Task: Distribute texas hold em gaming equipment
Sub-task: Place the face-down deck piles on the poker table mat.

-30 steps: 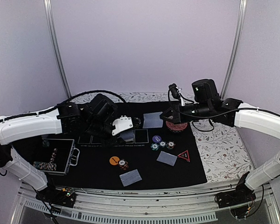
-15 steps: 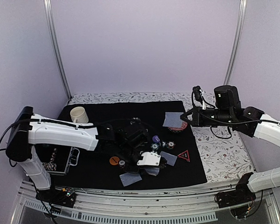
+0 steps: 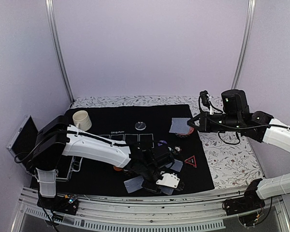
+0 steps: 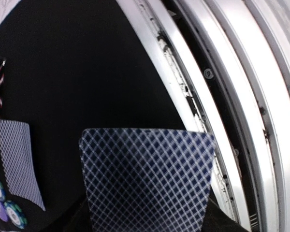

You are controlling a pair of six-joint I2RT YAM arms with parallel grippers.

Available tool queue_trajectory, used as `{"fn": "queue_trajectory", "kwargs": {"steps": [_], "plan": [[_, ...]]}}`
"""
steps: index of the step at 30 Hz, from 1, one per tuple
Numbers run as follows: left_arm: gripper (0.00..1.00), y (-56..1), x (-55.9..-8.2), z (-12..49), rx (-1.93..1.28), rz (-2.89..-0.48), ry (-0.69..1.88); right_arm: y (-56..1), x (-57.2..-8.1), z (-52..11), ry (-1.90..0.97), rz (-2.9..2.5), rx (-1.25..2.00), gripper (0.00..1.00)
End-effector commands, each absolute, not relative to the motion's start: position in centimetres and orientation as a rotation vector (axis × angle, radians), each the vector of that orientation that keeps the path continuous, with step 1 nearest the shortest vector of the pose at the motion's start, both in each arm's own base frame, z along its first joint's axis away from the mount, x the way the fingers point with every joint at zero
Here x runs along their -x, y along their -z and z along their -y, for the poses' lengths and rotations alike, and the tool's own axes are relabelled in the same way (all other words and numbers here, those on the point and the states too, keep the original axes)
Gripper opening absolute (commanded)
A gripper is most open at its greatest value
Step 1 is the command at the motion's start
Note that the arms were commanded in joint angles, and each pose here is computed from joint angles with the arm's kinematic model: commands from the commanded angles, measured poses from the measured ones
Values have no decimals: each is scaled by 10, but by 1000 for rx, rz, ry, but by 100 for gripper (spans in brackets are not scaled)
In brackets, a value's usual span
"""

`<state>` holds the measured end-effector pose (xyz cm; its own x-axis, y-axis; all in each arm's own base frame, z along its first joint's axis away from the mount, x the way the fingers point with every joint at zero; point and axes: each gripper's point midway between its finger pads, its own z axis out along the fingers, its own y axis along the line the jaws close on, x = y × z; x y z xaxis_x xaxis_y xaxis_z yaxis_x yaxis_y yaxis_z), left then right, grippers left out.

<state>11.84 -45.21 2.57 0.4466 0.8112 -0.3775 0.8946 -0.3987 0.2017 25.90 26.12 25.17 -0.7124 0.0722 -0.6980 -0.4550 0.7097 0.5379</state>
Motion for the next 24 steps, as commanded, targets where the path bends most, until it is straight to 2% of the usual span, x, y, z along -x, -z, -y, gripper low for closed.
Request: {"fn": "queue_trajectory", "kwargs": {"steps": [1, 4, 5, 7, 12, 18, 21, 24], "plan": [[73, -36, -125, 462, -2291, -1418, 295, -249, -256, -259, -947, -2200, 284, 2], [84, -45, -128, 463, -2254, -1403, 289, -250, -256, -260, -951, -2199, 290, 2], [93, -48, -129, 464, -2242, -1398, 290, -250, -256, -260, -952, -2199, 292, 2], [98, -74, -129, 467, -2189, -1370, 312, -251, -256, -262, -956, -2197, 305, 2], [98, -135, -115, 466, -2105, -1285, 439, -252, -255, -264, -947, -2201, 353, 2], [98, -233, -87, 437, -1949, -1129, 648, -245, -252, -273, -931, -2231, 471, 2], [97, -276, -113, 418, -1737, -1249, 739, -244, -242, -287, -962, -2217, 595, 2], [84, -298, -155, 389, -1566, -1428, 846, -250, -217, -313, -984, -2142, 804, 2]]}}
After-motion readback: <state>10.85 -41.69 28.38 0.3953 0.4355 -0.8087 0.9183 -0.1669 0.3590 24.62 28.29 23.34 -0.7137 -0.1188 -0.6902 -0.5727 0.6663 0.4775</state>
